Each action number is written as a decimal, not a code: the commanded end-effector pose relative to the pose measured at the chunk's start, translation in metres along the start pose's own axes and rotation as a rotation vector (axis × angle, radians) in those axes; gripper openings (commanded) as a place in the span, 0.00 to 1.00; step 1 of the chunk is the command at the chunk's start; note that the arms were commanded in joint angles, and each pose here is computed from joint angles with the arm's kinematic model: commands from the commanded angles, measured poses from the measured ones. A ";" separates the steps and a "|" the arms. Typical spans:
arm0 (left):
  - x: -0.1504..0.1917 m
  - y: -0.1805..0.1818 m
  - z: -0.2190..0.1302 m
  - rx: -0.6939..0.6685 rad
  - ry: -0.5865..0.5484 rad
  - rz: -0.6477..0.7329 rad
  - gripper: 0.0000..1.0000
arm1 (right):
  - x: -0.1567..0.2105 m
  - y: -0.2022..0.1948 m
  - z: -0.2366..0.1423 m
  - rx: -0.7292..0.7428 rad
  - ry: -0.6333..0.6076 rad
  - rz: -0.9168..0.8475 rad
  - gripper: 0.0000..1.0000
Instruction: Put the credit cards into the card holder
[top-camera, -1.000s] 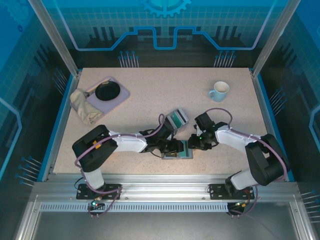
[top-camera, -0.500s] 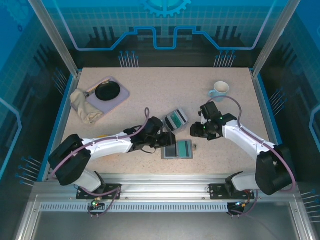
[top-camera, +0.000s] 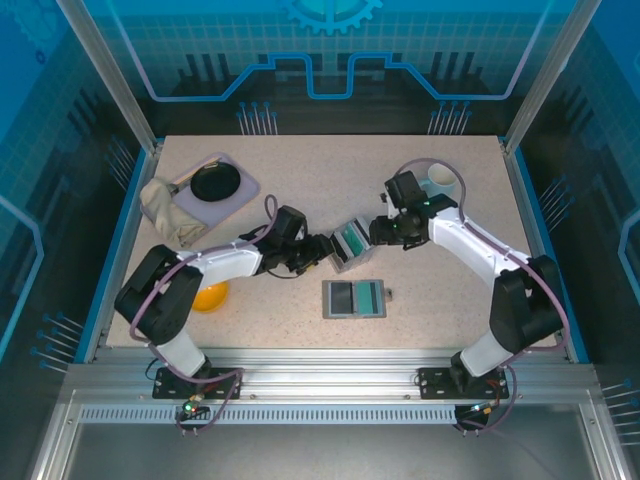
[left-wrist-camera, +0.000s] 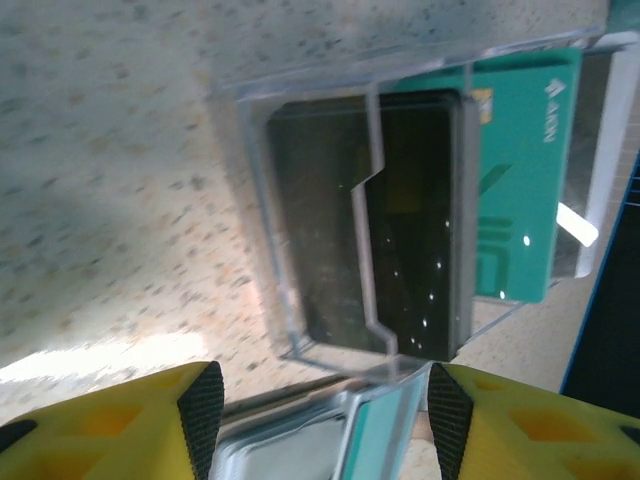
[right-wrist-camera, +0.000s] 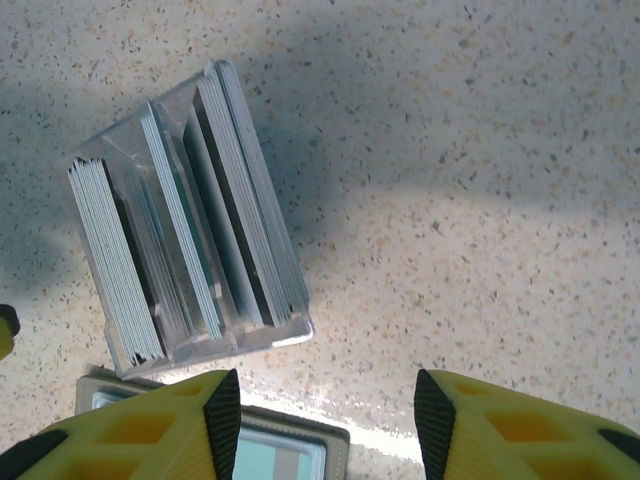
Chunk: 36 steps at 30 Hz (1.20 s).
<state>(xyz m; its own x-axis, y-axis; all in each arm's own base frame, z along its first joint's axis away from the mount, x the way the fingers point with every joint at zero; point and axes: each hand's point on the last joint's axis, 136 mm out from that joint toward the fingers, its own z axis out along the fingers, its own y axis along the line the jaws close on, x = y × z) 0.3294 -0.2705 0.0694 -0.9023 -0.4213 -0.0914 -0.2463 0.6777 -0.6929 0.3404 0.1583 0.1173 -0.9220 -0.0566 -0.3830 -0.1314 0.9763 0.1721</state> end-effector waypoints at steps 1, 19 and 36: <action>-0.005 -0.014 0.003 0.033 0.031 -0.018 0.59 | -0.002 0.002 0.001 0.036 0.029 -0.062 0.51; -0.014 -0.001 0.028 -0.031 0.053 -0.067 0.49 | -0.018 0.006 0.015 0.072 0.069 -0.135 0.51; -0.009 0.032 0.038 -0.156 0.077 -0.043 0.34 | -0.017 0.015 0.033 0.084 0.120 -0.214 0.52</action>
<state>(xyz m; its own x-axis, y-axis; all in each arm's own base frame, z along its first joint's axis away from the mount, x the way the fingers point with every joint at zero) 0.3525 -0.2833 0.0414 -0.9089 -0.4162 -0.0278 -0.2982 0.6949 -0.6543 0.3680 0.1748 0.0983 -0.9196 -0.2404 -0.3107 -0.2640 0.9639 0.0354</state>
